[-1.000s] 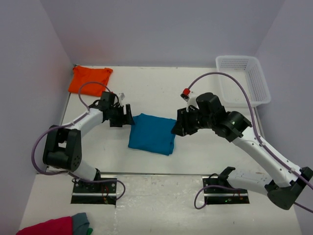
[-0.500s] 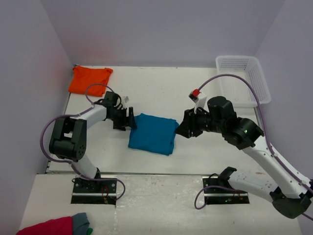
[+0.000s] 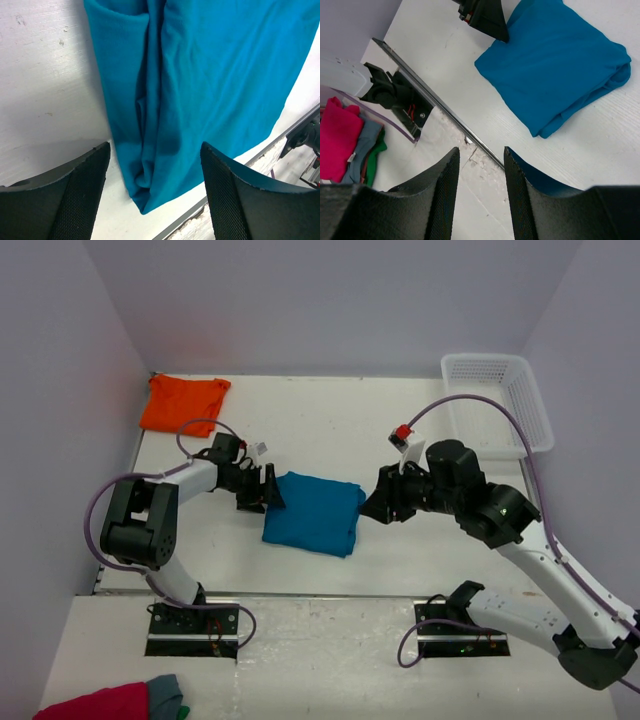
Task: Fold and stack the t-shirts
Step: Put the neatly folded tshirt into the corner of the board with the left arm
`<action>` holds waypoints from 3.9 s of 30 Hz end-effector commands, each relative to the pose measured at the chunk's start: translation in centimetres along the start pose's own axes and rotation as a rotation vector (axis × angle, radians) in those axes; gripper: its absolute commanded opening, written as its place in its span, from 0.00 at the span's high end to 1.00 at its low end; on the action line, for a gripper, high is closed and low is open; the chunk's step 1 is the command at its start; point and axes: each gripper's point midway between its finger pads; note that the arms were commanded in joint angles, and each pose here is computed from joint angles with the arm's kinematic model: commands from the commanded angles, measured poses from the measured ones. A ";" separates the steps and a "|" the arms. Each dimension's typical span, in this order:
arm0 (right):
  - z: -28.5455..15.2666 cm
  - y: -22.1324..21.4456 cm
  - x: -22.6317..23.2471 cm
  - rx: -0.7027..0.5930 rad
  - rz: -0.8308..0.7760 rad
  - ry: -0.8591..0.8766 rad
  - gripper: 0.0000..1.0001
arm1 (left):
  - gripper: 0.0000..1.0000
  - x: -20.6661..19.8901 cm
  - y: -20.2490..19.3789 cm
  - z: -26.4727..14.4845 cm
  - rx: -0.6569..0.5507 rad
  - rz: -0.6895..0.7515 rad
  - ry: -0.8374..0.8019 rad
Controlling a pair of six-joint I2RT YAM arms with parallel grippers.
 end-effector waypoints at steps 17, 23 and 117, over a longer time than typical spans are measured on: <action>-1.3 2.2 0.5 -0.091 0.004 0.009 0.58 | 0.25 2.7 -3.1 4.2 0.107 -0.032 0.144; -1.2 2.0 0.6 -0.095 0.018 0.028 0.58 | 0.42 1.9 -6.1 8.0 0.155 -0.033 0.136; 9.2 -12.5 -3.1 0.372 0.233 0.130 0.58 | 1.00 -0.1 35.1 -24.5 -0.799 0.802 0.236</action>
Point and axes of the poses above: each gripper's point midway between its finger pads, its own z axis out along the fingers, its own x axis along the line the jaws close on, y = z × x, and after that the axes turned 14 degrees about -z, right-handed
